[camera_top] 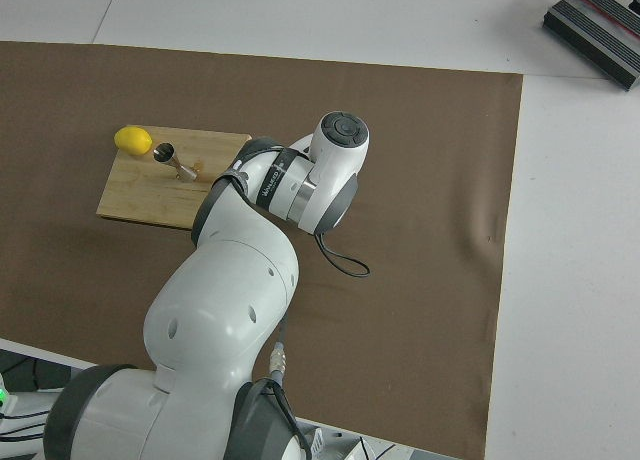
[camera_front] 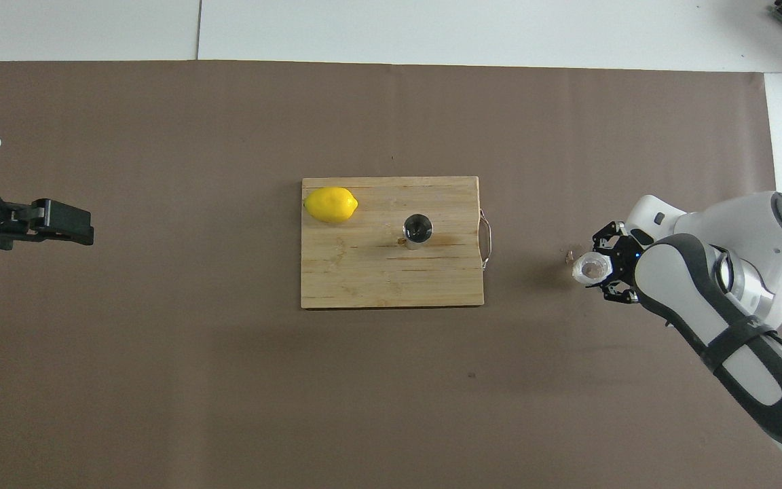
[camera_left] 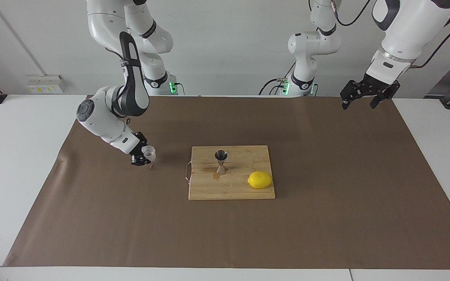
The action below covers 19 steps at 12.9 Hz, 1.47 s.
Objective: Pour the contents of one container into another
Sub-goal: 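Lower the white cup onto the table and open the right gripper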
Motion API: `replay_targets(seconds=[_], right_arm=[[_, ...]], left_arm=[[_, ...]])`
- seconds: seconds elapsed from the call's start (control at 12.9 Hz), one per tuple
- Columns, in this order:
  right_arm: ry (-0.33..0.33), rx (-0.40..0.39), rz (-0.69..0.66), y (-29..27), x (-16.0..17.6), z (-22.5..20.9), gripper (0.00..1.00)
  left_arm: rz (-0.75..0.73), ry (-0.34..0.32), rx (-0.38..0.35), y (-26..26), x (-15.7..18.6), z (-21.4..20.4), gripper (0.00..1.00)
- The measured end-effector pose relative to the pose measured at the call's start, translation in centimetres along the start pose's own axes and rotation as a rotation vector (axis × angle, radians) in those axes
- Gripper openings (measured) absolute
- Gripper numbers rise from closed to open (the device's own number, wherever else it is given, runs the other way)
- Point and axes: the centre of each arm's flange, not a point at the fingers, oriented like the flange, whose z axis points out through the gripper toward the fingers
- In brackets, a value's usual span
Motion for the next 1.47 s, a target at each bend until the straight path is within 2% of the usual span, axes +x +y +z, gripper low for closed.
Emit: replay_targets(seconds=[0.46,0.93,1.24,1.47], right_arm=[[-0.009,-0.031,-0.012,0.4,0.3,0.1,0.50],[0.046,-0.076,-0.002,0.7,0.6,0.1,0.50],[0.047,-0.075,-0.012,0.8,1.0,0.2,0.54],[0.046,-0.078,-0.017,0.8,1.2,0.1,0.89]], left_arm=[[0.000,0.000,0.000,0.0,0.0,0.0,1.00],[0.000,0.000,0.000,0.0,0.0,0.0,1.00],[0.000,0.000,0.000,0.0,0.0,0.0,1.00],[0.000,0.000,0.000,0.0,0.0,0.0,1.00]])
